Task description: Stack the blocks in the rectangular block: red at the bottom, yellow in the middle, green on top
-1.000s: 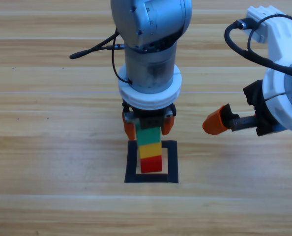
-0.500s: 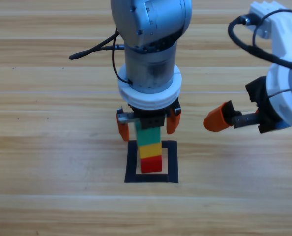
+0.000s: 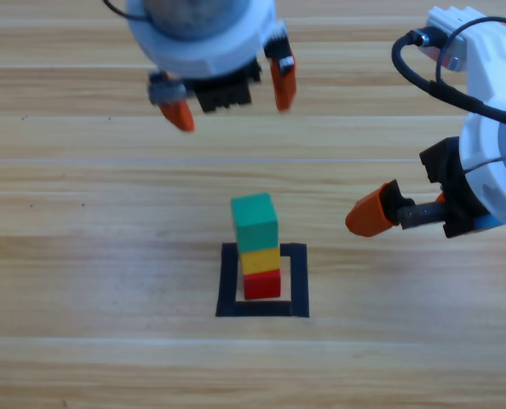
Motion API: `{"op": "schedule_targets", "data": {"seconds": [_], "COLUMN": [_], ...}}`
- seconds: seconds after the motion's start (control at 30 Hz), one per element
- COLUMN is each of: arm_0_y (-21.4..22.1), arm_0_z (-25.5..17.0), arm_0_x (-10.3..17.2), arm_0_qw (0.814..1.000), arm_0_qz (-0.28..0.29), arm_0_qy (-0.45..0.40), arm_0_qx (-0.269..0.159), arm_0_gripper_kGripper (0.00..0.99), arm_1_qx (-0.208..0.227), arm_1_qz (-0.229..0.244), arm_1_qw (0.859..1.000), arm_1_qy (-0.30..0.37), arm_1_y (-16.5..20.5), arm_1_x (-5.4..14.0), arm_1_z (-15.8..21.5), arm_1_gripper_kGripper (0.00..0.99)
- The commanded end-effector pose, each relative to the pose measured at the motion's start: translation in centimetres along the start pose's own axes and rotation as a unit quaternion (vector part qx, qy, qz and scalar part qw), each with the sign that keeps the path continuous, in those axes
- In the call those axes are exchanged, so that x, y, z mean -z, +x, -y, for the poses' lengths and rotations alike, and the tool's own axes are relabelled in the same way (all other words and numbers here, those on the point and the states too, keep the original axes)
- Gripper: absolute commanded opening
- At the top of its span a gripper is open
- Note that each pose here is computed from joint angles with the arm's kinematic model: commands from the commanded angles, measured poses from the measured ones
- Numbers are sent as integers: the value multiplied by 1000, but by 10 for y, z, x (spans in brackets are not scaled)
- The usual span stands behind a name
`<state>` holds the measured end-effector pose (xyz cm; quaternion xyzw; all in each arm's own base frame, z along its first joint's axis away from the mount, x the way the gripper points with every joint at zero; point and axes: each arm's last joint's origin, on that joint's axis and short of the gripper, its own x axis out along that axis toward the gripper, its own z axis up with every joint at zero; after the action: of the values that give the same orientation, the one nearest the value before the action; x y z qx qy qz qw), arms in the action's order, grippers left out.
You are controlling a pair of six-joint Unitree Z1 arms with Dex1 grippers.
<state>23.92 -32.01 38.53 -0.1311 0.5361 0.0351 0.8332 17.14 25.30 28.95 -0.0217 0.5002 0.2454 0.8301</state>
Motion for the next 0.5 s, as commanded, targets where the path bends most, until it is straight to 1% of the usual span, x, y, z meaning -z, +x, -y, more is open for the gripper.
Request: {"op": "schedule_targets", "data": {"seconds": [0.03,0.1,0.13,0.23,0.3,0.37,0.5], "arm_0_y": [-13,-13,-14,-19,-18,-14,-5], "arm_0_z": [-14,-34,-47,-90,-116,-133,-150], "arm_0_x": [32,39,43,54,62,69,78], "arm_0_qw": [998,998,997,994,992,989,987], "arm_0_qz": [30,44,53,83,97,106,108], "arm_0_qy": [47,50,52,65,81,96,118], "arm_0_qx": [-18,-15,-7,21,29,27,28], "arm_0_gripper_kGripper": [870,874,893,897,911,969,990], "arm_1_qx": [-16,-16,-16,-16,-16,-15,-14], "arm_1_qz": [18,18,18,18,18,17,16], "arm_1_qw": [1000,1000,1000,1000,1000,1000,1000], "arm_1_qy": [2,1,1,0,-1,0,0], "arm_1_y": [-16,-16,-16,-16,-16,-15,-15], "arm_1_x": [-3,-3,-2,-2,-2,-2,-1], "arm_1_z": [5,5,5,5,5,5,5], "arm_1_gripper_kGripper": [990,990,990,990,990,990,990]}}
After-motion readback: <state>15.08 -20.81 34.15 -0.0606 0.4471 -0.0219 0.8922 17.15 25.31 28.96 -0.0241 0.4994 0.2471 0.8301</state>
